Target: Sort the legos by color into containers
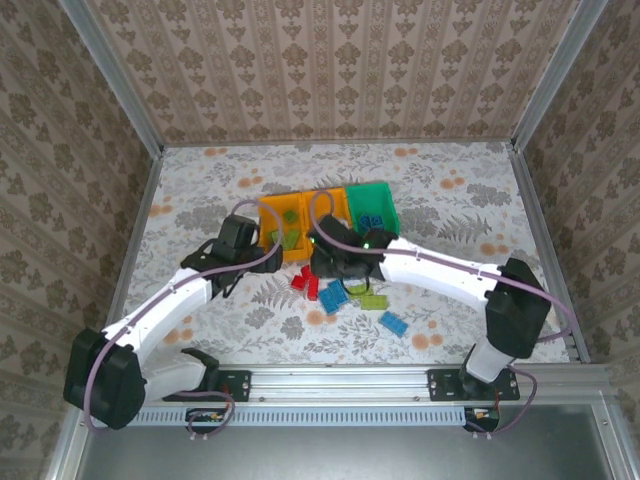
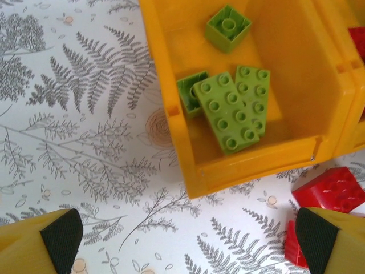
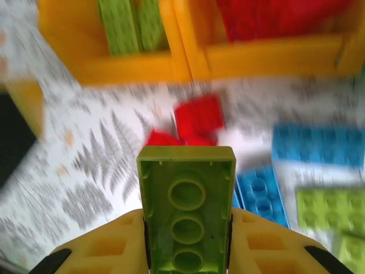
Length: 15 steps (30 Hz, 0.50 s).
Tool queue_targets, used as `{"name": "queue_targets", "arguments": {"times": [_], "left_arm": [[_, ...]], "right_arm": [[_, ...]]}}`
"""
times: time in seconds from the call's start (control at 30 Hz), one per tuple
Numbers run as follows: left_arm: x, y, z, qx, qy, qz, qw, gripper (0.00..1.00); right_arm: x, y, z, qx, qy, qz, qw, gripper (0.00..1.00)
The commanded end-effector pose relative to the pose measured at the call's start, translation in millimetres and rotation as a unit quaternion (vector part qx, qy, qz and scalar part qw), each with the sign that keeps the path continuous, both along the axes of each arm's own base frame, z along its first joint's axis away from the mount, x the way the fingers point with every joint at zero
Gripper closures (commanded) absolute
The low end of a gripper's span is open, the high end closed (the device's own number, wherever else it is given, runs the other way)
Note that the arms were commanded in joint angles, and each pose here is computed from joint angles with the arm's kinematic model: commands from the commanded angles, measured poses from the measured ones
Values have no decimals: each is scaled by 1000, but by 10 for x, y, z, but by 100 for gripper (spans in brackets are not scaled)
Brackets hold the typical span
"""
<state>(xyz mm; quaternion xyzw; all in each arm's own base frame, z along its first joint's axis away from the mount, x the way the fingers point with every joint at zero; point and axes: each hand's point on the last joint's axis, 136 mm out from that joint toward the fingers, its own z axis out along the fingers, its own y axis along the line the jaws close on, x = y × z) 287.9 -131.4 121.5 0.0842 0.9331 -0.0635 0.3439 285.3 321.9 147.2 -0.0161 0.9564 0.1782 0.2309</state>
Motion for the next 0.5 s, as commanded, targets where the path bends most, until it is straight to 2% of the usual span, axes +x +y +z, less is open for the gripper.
{"name": "queue_targets", "arguments": {"times": [0.0,0.23,0.37,0.47], "left_arm": [[-128,85,-92,4,12,16,1000,0],[-312,198,-221,14,24,32,999,0],[-385,187,-269,11,28,29,999,0],[-421,160,-304,6,29,29,999,0]], "right_arm": [[436,255,99,11,-43,48,998,73],[1035,681,52,66,-37,65,995,72],[1218,792,-68,75,-33,65,995,72],[1302,872,-147,79,-28,67,994,66]]}}
